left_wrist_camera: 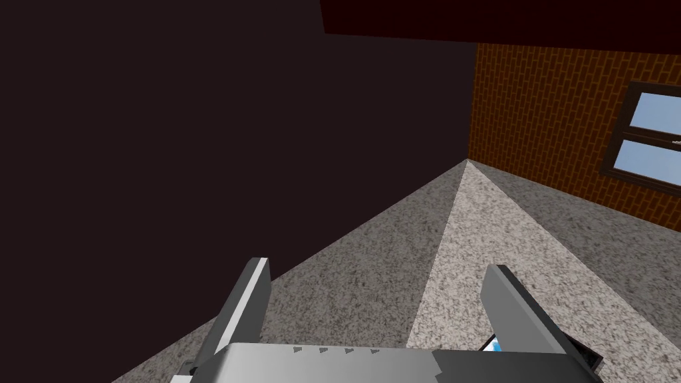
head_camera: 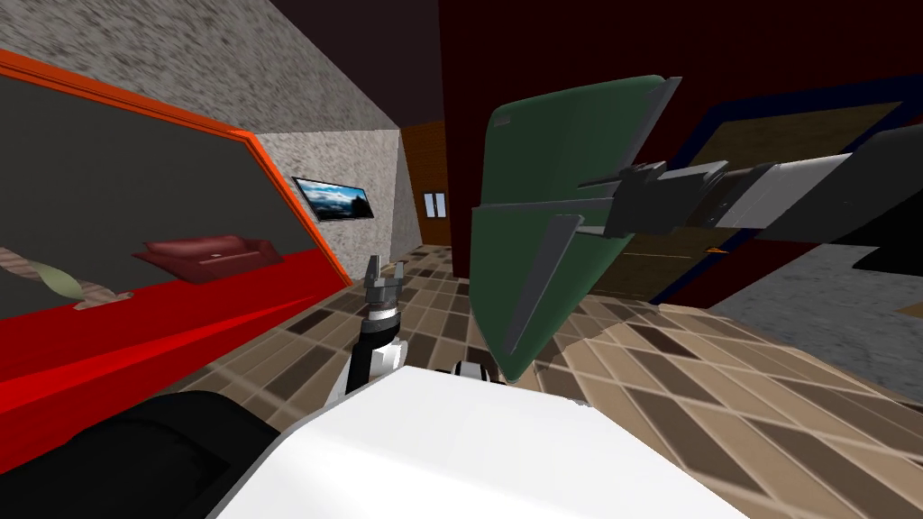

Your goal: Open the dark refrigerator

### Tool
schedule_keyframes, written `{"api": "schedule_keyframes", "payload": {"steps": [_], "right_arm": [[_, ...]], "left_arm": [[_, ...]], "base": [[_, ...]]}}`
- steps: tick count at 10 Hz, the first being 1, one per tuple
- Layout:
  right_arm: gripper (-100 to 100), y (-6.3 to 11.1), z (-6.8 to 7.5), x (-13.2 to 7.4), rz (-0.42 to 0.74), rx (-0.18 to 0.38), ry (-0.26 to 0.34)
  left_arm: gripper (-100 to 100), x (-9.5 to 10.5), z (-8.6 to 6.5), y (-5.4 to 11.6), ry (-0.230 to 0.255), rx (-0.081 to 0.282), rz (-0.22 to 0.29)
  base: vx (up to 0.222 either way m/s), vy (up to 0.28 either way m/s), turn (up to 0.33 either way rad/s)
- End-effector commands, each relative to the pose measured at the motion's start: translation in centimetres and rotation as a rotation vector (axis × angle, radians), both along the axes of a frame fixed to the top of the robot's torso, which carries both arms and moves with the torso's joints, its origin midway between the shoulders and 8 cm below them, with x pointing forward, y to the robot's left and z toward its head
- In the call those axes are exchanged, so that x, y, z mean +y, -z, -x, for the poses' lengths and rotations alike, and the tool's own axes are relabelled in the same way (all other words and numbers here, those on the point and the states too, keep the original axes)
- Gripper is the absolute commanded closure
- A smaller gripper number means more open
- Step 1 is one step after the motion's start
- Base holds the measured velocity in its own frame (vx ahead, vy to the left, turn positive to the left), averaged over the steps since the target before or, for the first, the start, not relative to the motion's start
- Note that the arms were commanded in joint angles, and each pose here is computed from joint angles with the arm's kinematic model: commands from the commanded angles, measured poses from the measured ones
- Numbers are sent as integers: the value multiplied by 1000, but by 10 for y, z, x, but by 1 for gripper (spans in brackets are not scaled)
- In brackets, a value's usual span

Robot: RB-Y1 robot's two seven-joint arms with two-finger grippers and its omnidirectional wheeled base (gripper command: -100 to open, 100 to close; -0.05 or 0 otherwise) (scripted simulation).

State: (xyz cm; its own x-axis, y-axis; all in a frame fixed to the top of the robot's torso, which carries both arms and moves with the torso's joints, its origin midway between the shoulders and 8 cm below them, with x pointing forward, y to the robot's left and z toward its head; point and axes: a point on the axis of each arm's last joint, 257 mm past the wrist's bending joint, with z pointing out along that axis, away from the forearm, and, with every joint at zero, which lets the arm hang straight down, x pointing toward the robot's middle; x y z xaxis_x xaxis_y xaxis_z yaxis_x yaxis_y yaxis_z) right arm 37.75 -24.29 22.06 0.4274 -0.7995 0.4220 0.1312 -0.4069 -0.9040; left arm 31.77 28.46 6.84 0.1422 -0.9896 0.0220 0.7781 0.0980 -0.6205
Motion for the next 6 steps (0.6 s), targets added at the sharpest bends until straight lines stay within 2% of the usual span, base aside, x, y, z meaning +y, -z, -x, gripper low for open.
{"api": "schedule_keyframes", "payload": {"steps": [1,6], "right_arm": [[-100,-15,-13,-2,-8,-2,-1],[-100,-31,-26,-2,-23,-2,-4]], "left_arm": [[0,0,0,0,0,0,0],[0,0,0,0,0,0,0]], "base": [[-43,-20,-10],[-31,-4,-7]]}}
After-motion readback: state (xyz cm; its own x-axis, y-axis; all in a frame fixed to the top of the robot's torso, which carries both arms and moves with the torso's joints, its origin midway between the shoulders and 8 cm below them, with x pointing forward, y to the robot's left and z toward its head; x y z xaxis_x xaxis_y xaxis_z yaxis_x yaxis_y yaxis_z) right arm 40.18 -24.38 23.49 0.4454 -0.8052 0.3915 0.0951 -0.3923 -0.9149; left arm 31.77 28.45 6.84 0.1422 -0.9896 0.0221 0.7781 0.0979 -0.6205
